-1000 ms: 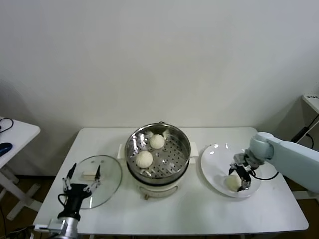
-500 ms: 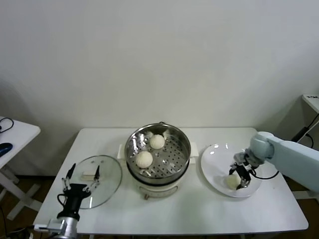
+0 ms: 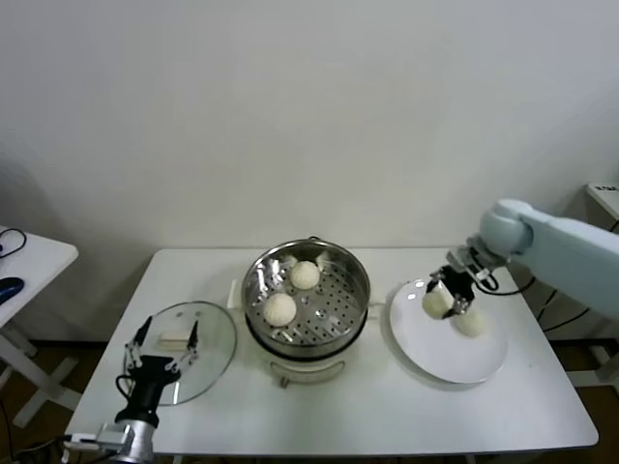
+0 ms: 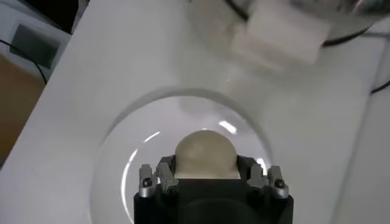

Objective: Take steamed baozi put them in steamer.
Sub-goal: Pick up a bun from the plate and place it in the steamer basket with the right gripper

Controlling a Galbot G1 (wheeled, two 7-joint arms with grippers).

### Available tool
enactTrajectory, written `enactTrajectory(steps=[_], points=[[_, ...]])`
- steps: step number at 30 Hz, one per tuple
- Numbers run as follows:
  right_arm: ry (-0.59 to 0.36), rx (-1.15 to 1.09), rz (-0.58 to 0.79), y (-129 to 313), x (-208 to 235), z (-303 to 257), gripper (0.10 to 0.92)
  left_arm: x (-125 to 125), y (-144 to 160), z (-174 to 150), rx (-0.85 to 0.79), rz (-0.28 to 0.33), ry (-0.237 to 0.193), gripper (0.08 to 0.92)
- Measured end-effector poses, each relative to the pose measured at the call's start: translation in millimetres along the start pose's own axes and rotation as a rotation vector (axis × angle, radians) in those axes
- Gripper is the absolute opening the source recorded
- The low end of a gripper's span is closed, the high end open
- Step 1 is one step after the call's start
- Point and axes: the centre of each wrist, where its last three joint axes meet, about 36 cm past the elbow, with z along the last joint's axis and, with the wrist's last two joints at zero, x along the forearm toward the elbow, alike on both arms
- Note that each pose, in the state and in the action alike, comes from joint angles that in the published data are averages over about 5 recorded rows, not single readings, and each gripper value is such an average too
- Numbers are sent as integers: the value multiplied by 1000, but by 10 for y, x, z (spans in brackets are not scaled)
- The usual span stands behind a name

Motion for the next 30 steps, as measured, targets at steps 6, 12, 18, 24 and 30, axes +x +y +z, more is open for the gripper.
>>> enactTrajectory(steps=[6, 12, 18, 24, 30], points=[[36, 246, 42, -390, 575, -592, 653, 6, -2, 18, -5, 5, 7, 823], [86, 516, 43, -610, 722, -1292, 653, 21, -8, 36, -7, 11, 16, 823], [126, 741, 19, -757, 536, -1892, 653, 41, 1, 48, -15, 23, 24, 823], [142, 942, 1, -847, 223, -2403, 653, 35, 15, 43, -19, 27, 23, 823], [147, 1113, -20, -858, -123, -2785, 653, 29, 41, 53, -24, 30, 27, 823]])
